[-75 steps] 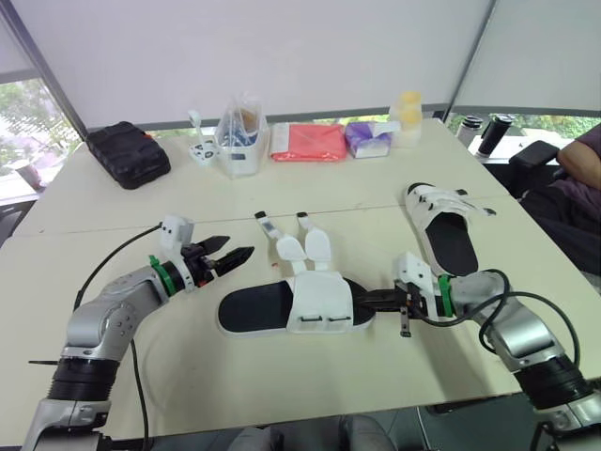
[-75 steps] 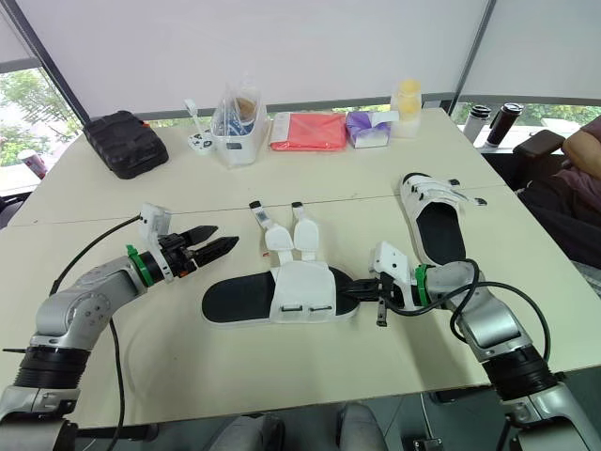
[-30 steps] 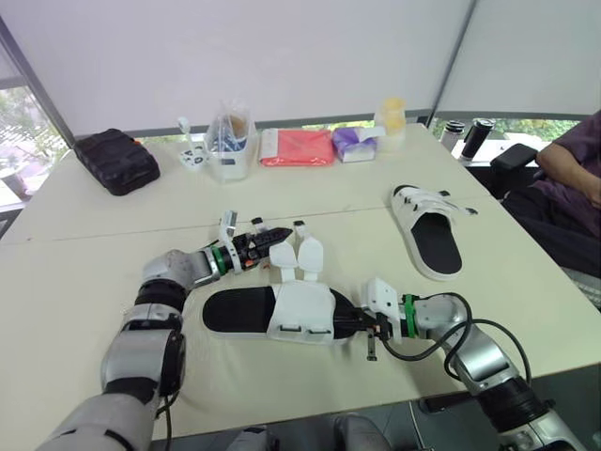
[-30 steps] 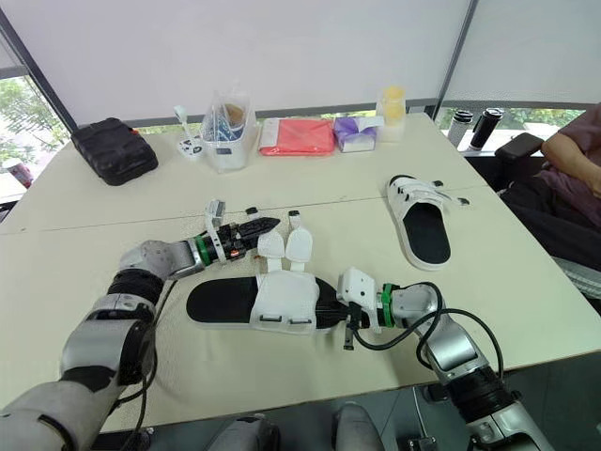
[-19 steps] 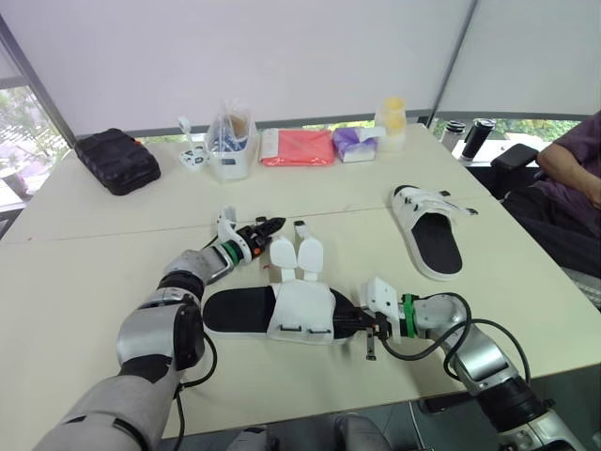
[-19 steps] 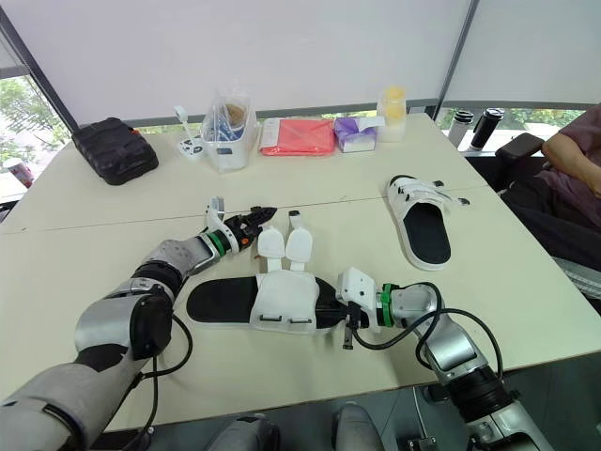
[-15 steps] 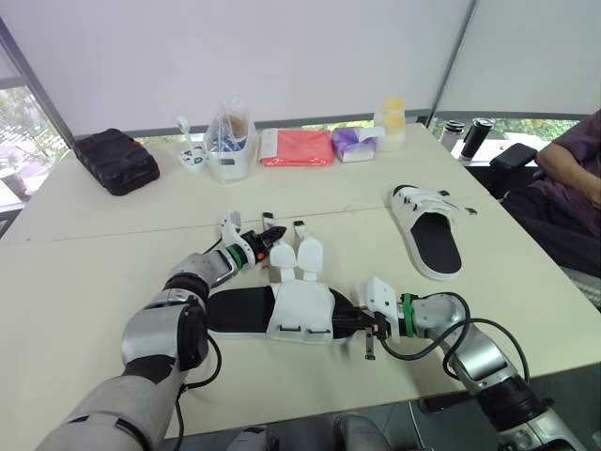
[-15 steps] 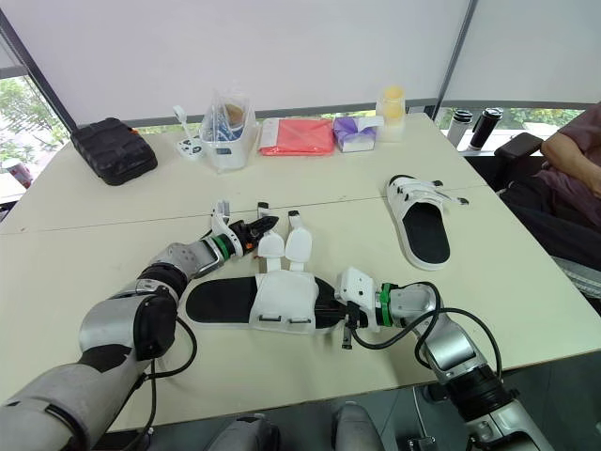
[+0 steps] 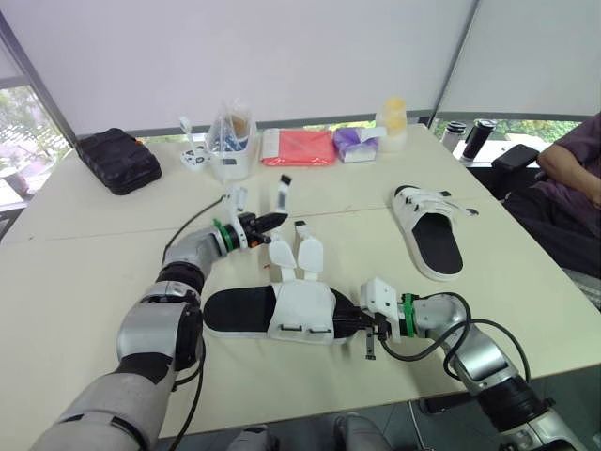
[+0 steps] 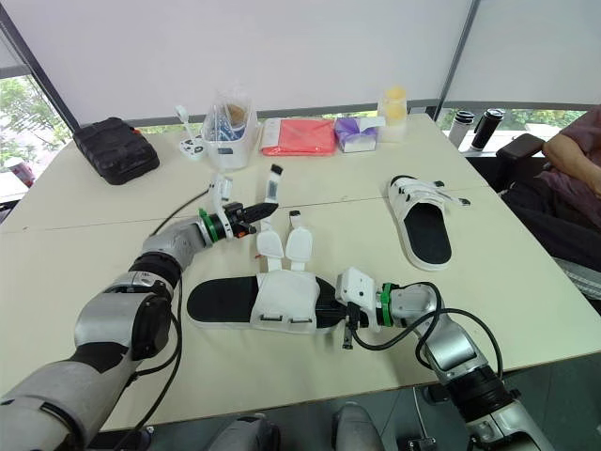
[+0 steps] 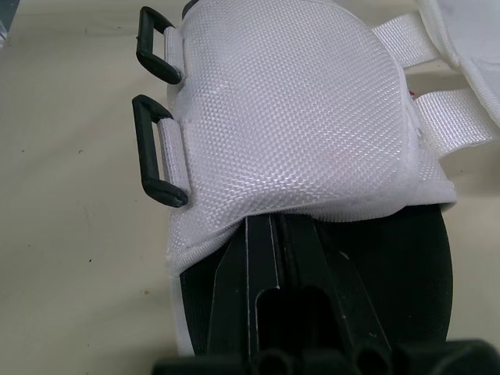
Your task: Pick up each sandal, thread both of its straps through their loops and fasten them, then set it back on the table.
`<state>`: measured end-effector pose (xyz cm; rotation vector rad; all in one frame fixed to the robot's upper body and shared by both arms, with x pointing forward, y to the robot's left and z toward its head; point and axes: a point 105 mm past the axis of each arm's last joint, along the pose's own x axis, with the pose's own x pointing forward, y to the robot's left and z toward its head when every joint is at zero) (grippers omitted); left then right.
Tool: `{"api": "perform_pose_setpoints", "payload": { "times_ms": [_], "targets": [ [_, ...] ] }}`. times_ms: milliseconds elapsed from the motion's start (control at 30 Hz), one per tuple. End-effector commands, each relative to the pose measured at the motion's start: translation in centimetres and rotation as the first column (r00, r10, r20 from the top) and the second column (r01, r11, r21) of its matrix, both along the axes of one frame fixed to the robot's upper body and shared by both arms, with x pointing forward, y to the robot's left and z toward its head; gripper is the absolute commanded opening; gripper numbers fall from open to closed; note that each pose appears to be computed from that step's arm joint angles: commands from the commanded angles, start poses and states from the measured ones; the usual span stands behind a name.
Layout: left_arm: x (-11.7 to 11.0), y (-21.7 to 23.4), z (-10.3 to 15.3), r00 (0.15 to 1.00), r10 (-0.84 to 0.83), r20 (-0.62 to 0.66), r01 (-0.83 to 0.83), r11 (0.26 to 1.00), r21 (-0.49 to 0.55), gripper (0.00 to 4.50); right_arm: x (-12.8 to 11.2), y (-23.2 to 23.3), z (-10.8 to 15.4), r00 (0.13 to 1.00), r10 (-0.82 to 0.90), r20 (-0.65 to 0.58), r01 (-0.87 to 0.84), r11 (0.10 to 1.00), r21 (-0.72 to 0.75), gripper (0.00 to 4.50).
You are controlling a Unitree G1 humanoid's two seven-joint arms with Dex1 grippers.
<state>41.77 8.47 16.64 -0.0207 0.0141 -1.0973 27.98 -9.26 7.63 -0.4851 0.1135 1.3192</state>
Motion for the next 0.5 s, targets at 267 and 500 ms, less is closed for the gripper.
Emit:
{"api": "perform_pose_setpoints", "payload": {
  "times_ms": [267,500],
  "targets": [
    [-7.4,0.0,-0.3,0.411,-0.501,0.762,-0.051,0.822,0.567,0.02,0.0,-1.3,-2.2,0.998,-0.042,-0.039,0.039,0.996,-0.074,0.00],
    [-10.6,0.2,2.5,-0.060,-0.529,0.847,-0.142,0.844,0.517,0.02,0.4,-1.6,-2.4,0.998,-0.054,-0.028,0.052,0.996,-0.076,0.00]
  ]
}}
